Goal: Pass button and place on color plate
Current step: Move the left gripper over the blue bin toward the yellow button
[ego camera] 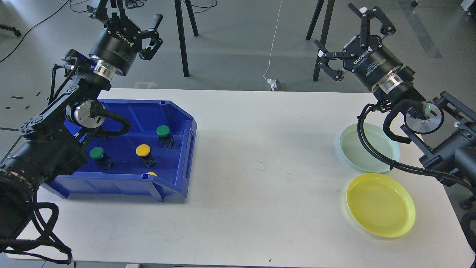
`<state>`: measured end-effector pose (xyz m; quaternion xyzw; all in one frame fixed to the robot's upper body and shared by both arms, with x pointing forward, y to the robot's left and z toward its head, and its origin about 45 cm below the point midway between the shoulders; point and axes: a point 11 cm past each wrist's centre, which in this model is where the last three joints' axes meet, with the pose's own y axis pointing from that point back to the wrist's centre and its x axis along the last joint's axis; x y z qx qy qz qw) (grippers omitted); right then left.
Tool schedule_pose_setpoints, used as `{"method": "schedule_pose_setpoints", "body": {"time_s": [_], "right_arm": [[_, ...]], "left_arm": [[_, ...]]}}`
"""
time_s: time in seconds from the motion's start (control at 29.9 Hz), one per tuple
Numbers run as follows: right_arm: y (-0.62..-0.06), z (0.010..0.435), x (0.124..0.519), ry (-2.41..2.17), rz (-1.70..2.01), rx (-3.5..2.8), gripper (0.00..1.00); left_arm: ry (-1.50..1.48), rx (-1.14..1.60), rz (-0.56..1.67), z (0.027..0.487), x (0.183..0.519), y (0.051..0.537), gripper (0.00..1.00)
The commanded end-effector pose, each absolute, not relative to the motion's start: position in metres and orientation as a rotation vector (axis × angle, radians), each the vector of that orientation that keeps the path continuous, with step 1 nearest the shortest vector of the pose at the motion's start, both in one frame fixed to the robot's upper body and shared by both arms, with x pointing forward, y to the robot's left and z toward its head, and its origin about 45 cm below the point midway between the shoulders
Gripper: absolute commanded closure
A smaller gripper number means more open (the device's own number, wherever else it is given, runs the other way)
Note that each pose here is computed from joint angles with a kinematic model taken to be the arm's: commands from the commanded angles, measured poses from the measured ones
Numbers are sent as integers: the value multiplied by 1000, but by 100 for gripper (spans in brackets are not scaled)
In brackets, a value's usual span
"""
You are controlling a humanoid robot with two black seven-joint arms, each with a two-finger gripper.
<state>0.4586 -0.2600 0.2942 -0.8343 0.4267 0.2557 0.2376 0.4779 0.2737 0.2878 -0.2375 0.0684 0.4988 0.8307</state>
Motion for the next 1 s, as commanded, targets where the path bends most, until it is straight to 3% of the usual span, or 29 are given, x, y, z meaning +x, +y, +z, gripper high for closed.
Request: {"method": "schedule_pose_setpoints", "body": {"time_s": [0.0,0.13,0.37,0.5,0.57,0.67,0.77,0.97], "right_arm": [[-267,295,458,1187,691,-2283,0],[-286,298,457,1226,670,-2258,0],[-305,305,456,1264,634,-2253,0],[-315,308,456,1287,616,-2253,0],[-320,309,455,1299,608,-2250,0],[-328,310,454,1320,599,-2249,0],[-330,309,453,1329,600,-2249,0],[-332,297,449,1342,628,-2241,0]], "left_arm": [[148,-501,1061,286,477,275,0],[142,-533,1085,295,481,285,0],[228,-662,1276,272,468,355,0],[213,-906,1255,305,454,370,0],[140,-893,1205,329,449,371,0],[-91,-617,1120,367,435,375,0],[-345,-246,935,394,423,346,0],[-676,567,477,344,392,316,0]]}}
